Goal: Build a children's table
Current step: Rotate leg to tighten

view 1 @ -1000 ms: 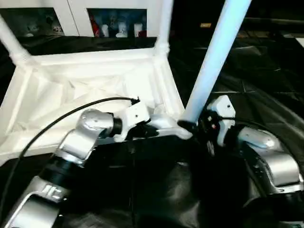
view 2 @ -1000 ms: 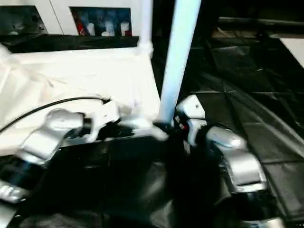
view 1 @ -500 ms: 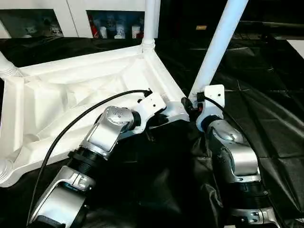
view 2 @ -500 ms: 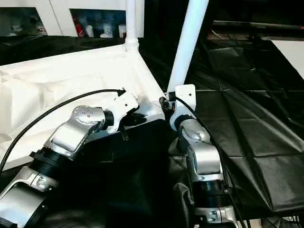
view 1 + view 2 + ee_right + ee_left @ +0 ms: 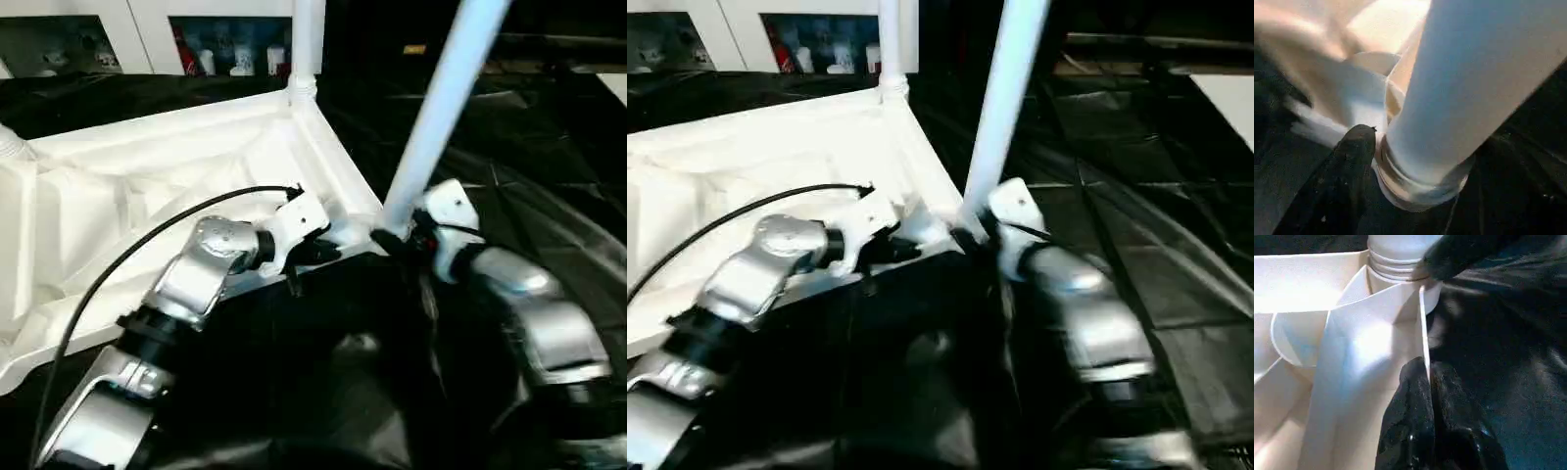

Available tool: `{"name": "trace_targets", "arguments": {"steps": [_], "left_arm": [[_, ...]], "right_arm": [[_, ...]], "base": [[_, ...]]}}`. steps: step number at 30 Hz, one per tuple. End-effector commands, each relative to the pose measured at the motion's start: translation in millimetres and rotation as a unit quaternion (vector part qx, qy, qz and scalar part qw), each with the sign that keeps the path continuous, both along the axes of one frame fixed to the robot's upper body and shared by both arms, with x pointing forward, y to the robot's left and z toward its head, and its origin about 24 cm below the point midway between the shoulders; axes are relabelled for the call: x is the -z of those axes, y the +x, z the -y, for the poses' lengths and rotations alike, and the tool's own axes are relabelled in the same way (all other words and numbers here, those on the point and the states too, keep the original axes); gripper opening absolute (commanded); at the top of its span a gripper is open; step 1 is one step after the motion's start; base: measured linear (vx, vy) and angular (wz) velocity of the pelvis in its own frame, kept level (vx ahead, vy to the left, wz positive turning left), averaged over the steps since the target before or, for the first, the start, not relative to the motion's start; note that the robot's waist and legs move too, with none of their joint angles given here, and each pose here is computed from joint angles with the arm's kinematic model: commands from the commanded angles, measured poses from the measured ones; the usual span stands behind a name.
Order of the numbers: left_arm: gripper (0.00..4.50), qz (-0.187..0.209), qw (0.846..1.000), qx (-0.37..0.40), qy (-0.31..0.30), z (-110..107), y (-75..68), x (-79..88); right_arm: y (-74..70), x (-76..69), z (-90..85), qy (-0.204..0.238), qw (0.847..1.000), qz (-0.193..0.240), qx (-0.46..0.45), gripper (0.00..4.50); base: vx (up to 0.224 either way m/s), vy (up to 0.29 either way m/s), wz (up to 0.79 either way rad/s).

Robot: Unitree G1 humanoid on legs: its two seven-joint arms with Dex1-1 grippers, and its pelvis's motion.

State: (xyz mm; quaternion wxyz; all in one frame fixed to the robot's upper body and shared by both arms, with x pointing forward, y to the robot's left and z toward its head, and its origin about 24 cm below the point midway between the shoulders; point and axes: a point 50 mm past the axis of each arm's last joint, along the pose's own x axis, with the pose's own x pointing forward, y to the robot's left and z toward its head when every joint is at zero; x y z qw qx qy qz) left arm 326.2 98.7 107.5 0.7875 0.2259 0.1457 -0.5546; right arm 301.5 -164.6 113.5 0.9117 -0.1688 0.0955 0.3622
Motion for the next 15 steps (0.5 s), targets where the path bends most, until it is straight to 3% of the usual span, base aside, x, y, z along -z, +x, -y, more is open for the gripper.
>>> {"name": "trace_targets", "arguments": {"steps": [1, 6, 15], "left_arm": [[0.0, -0.014, 0.999, 0.039, 0.019, -3.5, -8.7, 6.2], [0.0, -0.019, 0.998, 0.058, 0.023, -11.0, -14.0, 4.7], [0.0, -0.023, 0.997, 0.068, 0.027, -18.9, -21.2, 2.6]], "right_arm": [[-10.2, -6.4, 2.3, 0.003, 0.998, -0.002, -0.068, 3.28], [-16.7, -9.9, 10.6, 0.03, 0.993, -0.047, -0.106, 3.69], [-19.9, -3.3, 10.8, -0.012, 0.988, -0.052, -0.144, 3.85]], "base": [[0.073, -0.027, 0.05], [0.036, -0.013, 0.01], [0.0, 0.0, 0.0]]}}
